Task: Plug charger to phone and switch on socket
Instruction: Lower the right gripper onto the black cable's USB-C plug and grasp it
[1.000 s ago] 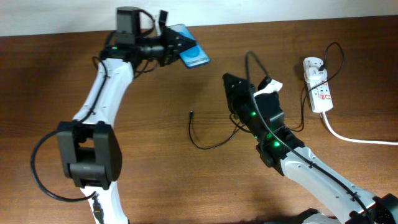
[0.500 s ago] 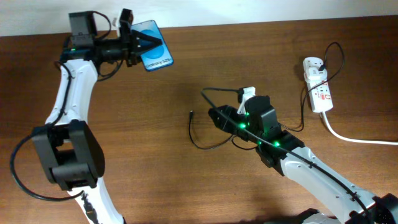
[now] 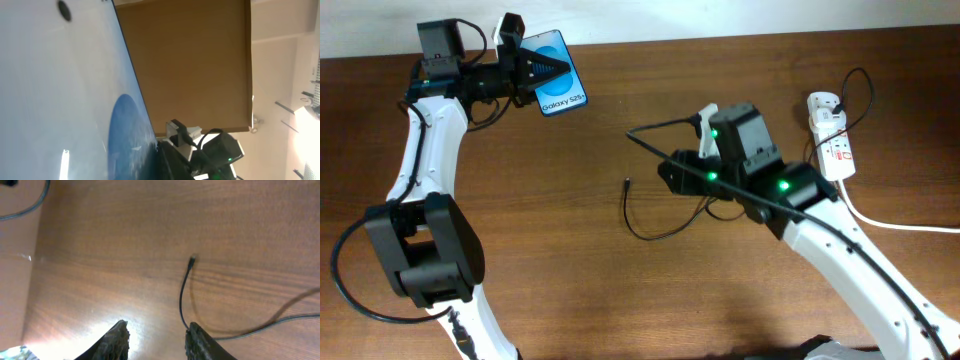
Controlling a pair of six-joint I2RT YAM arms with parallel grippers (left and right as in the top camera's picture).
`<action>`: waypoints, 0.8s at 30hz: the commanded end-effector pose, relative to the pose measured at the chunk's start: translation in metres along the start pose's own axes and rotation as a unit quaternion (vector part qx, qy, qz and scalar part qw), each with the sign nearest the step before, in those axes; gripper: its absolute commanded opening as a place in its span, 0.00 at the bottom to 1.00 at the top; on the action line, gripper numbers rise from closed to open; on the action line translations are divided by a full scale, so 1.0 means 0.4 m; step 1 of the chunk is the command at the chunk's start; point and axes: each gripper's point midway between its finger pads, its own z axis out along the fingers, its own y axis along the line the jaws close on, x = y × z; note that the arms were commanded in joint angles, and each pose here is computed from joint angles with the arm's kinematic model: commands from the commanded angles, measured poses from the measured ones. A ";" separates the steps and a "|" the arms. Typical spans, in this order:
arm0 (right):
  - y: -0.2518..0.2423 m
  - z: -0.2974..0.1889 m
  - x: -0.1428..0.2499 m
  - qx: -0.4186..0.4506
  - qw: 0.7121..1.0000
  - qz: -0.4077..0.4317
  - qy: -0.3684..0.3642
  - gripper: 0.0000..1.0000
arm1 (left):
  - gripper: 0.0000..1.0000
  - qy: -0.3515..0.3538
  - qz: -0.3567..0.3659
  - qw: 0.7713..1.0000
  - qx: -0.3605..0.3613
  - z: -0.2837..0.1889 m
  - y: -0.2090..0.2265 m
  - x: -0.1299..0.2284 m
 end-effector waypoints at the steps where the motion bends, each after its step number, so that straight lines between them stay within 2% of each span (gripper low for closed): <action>1: -0.019 0.052 -0.013 0.033 0.999 -0.020 0.029 0.43 | 0.00 0.010 0.023 1.000 0.017 -0.005 -0.030 0.004; 3: -0.030 0.077 -0.010 0.042 0.998 -0.015 0.044 0.50 | 0.00 0.010 0.023 1.000 0.017 -0.005 -0.030 0.004; 5: -0.049 0.116 0.002 0.050 0.997 -0.009 0.062 0.63 | 0.00 0.010 0.023 1.000 0.017 -0.005 -0.030 0.004; 6: -0.060 0.133 0.010 0.055 0.996 -0.005 0.071 0.75 | 0.00 0.010 0.023 1.000 0.017 -0.005 -0.030 0.004; 8: -0.087 0.179 0.026 0.068 0.994 0.017 0.090 0.79 | 0.00 0.009 0.023 1.000 0.016 -0.005 -0.029 0.004; 9: -0.095 0.194 0.030 0.072 0.993 0.032 0.093 0.77 | 0.00 0.008 0.023 1.000 0.014 -0.005 -0.028 0.003; 11: -0.102 0.228 0.040 0.071 0.990 0.057 0.103 0.68 | 0.00 0.003 0.023 1.000 0.009 -0.008 -0.023 -0.002; 18: -0.095 0.322 0.081 0.057 0.988 0.063 0.131 0.54 | 0.00 -0.026 0.022 0.999 -0.011 -0.051 -0.005 -0.028; 24: -0.085 0.369 0.102 0.066 0.988 0.062 0.129 0.51 | 0.00 -0.056 0.012 0.998 -0.019 -0.121 0.004 -0.051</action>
